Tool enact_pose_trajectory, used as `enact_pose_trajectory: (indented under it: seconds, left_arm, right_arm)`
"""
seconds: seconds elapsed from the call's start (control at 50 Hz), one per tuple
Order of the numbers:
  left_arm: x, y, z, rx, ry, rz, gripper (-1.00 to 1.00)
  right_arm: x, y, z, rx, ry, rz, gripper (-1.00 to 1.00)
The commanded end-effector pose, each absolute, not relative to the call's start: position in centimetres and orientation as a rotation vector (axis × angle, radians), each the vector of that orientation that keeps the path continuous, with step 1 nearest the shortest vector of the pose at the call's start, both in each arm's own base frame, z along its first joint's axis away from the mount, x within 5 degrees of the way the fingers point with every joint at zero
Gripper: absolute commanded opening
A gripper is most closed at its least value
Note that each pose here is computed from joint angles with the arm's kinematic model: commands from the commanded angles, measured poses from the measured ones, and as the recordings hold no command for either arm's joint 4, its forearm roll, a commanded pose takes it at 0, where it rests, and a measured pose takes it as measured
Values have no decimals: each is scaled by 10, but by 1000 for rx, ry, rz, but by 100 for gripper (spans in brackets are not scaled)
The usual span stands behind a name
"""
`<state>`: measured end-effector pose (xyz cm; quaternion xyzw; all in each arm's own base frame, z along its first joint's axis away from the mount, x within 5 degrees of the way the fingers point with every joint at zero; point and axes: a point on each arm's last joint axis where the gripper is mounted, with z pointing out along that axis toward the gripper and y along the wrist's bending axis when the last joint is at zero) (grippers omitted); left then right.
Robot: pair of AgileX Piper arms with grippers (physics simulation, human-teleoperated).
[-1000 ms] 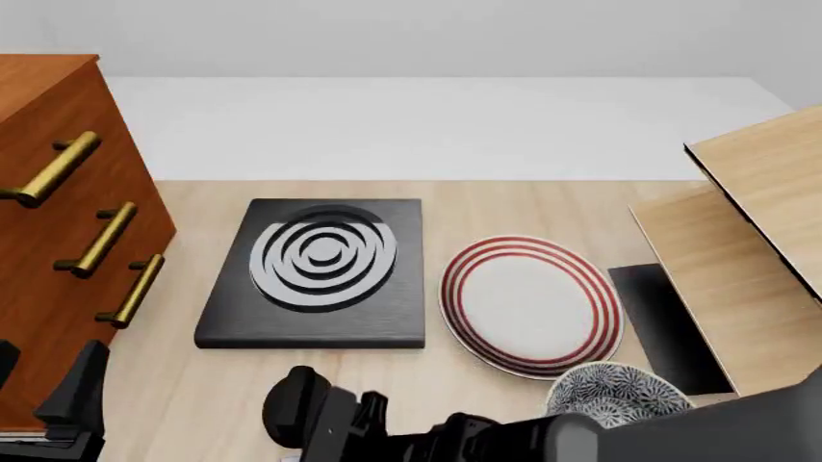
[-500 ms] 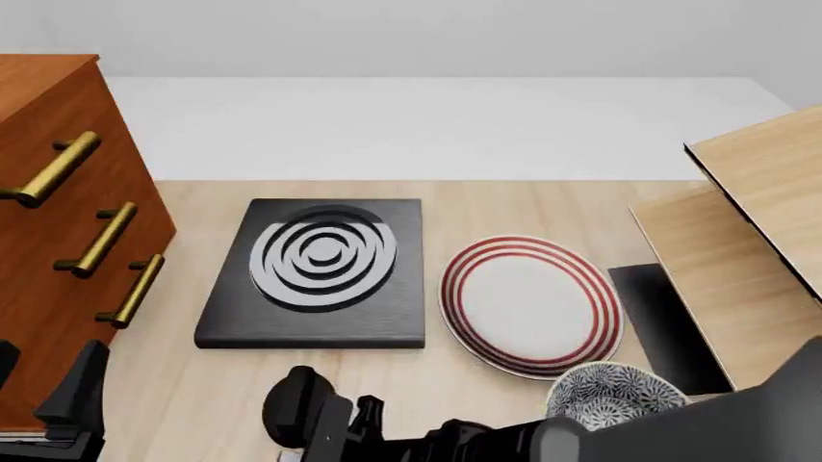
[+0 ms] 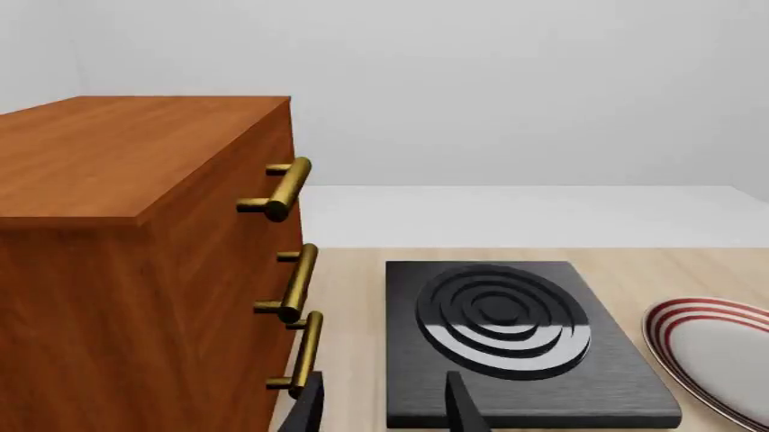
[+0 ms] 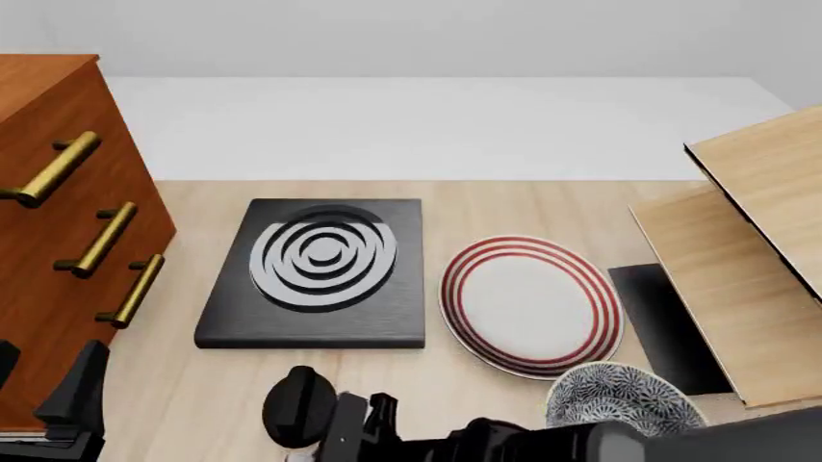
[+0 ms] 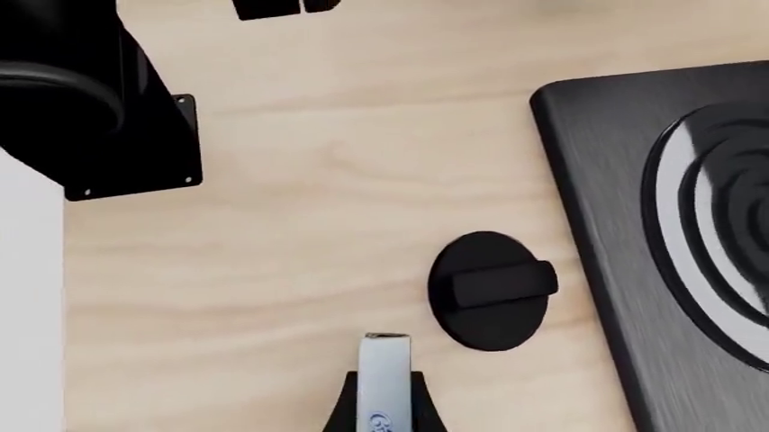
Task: Pick up the cream cheese and put it in the bowl.
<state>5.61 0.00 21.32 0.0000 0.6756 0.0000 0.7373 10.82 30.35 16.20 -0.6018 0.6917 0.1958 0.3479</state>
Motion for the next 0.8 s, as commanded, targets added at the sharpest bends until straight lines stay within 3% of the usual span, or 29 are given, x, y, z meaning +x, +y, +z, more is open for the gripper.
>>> enact_pose_trajectory:
  seconds: [0.02,0.24,0.8]
  left_arm:
    - [56,0,213,0,1484,0,100]
    - [56,0,213,0,1484,0,100]
    - [56,0,213,0,1484,0,100]
  right_arm:
    - [103,286,192,-1533,1740,527,-100]
    - [106,237,225,-1402,1694,526,-100]
    - [103,152,262,-1143,1664,479,-100]
